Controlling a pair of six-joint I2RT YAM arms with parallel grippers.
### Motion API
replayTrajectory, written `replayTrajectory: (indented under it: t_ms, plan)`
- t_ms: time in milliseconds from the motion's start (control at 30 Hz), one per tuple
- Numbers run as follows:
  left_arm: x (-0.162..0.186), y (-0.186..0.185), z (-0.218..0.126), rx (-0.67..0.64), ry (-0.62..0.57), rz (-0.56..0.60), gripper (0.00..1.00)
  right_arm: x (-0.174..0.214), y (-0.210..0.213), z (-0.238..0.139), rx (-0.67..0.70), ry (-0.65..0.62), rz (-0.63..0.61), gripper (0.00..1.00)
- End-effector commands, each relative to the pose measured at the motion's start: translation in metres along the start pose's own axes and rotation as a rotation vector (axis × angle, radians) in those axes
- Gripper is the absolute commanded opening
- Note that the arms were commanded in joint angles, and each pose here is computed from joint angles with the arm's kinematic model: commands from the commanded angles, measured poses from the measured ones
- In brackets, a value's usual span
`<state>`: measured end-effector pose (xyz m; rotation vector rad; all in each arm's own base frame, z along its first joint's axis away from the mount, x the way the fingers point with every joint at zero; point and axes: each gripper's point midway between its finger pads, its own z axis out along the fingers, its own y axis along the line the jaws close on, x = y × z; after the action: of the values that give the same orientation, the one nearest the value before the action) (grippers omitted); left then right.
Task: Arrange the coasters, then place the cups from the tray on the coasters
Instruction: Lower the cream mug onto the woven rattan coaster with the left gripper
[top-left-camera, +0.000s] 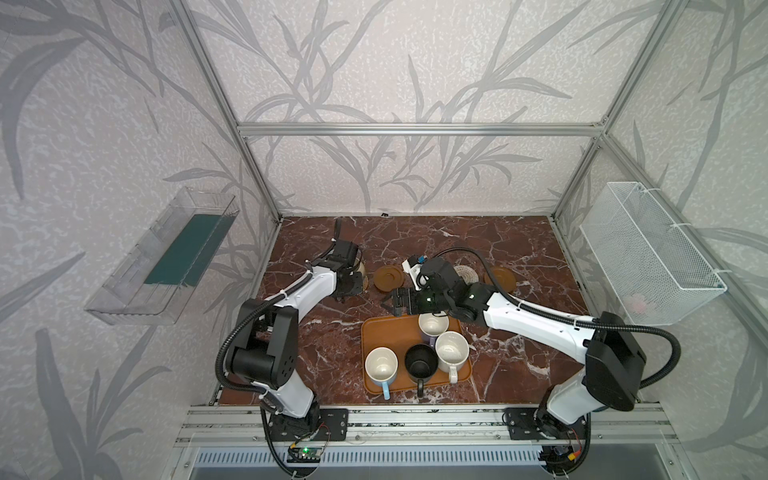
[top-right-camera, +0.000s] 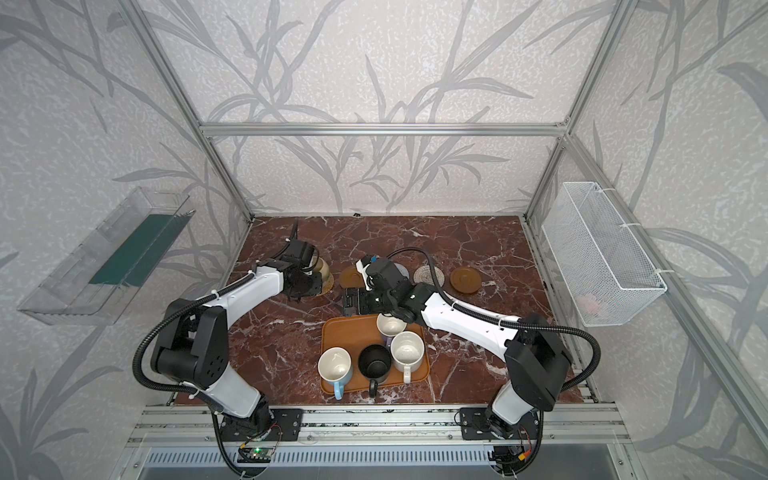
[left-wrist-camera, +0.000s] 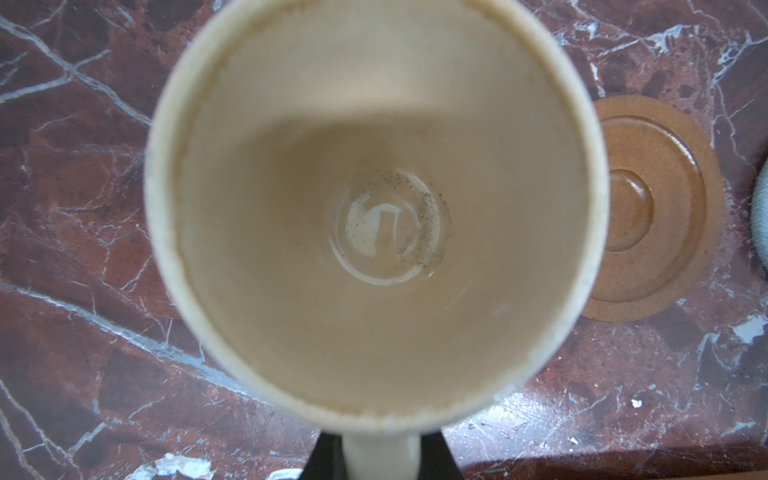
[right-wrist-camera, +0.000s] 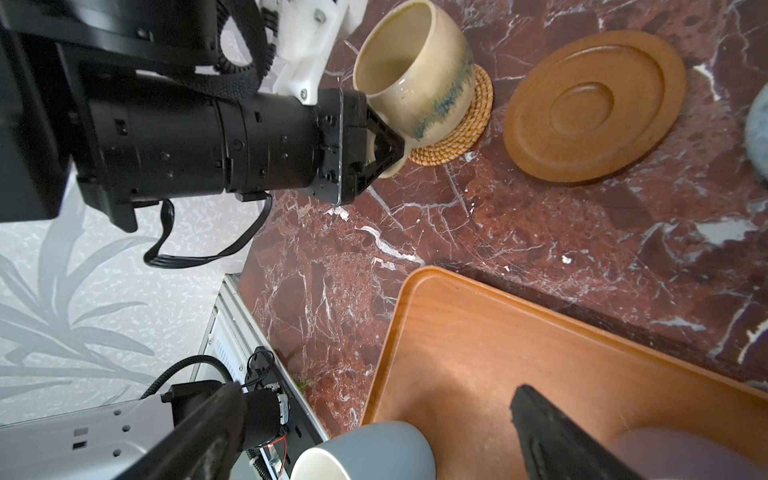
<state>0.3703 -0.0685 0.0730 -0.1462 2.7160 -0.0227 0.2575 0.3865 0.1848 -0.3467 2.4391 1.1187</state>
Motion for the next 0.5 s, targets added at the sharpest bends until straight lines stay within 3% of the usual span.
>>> replayTrajectory:
  t_ms: [0, 200, 333, 467]
  plan:
    - [-0.006, 0.003, 0.001, -0.022, -0.023, -0.018, 0.03, 0.000, 0.001, -0.003, -0.014, -0.005, 0.006, 0.99]
    - [0.004, 0.001, 0.004, -0.002, 0.010, -0.040, 0.10, 0.001, 0.002, -0.001, -0.017, 0.002, 0.012, 0.99]
    - [0.008, 0.004, 0.005, -0.020, 0.023, -0.034, 0.22, 0.002, 0.002, 0.000, -0.019, 0.008, 0.015, 0.99]
    - [0.009, 0.004, 0.005, -0.023, 0.026, -0.040, 0.23, 0.003, 0.002, 0.000, -0.019, 0.013, 0.018, 0.99]
